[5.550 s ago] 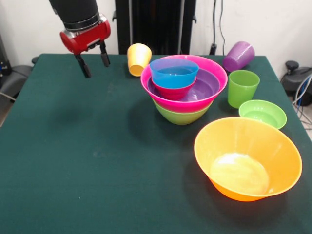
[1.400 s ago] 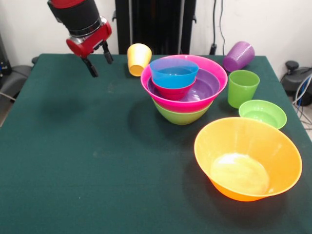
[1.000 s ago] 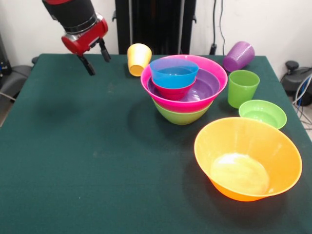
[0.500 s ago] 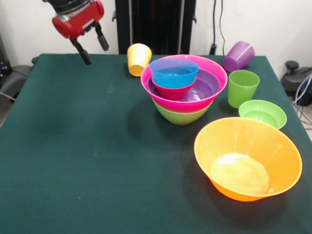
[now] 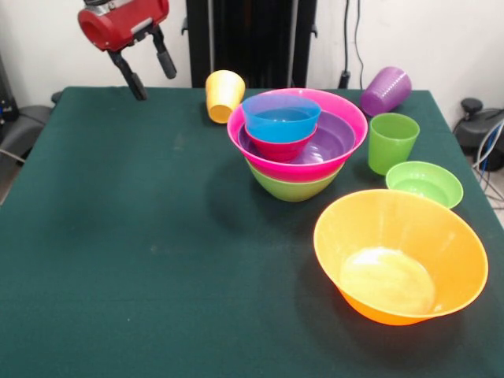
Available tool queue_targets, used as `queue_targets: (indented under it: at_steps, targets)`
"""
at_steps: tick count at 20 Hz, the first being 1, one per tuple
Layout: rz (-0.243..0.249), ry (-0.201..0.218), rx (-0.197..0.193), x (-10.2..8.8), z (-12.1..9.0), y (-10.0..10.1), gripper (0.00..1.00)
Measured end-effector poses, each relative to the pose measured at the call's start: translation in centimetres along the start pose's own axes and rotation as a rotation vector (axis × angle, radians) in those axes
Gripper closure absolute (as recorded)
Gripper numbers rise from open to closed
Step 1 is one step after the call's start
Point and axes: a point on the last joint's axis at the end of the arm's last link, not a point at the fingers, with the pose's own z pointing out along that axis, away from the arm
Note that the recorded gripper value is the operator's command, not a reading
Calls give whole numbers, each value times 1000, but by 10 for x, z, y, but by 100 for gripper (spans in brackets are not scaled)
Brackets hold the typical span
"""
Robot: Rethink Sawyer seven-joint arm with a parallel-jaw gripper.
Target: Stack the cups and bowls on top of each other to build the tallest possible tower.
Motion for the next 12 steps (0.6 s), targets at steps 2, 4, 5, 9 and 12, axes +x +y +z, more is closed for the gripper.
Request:
queue_targets:
  at_steps: [2,4,5,9,12]
  targets:
    - [0,-15,21,-2,-1,-3,0]
    - [-1,-31,45,-4,-1,-6,0]
    - [-3,-49,73,-8,-1,-10,0]
    - [-17,-93,135,-22,1,-15,0]
    - [-25,-122,169,-33,3,-18,0]
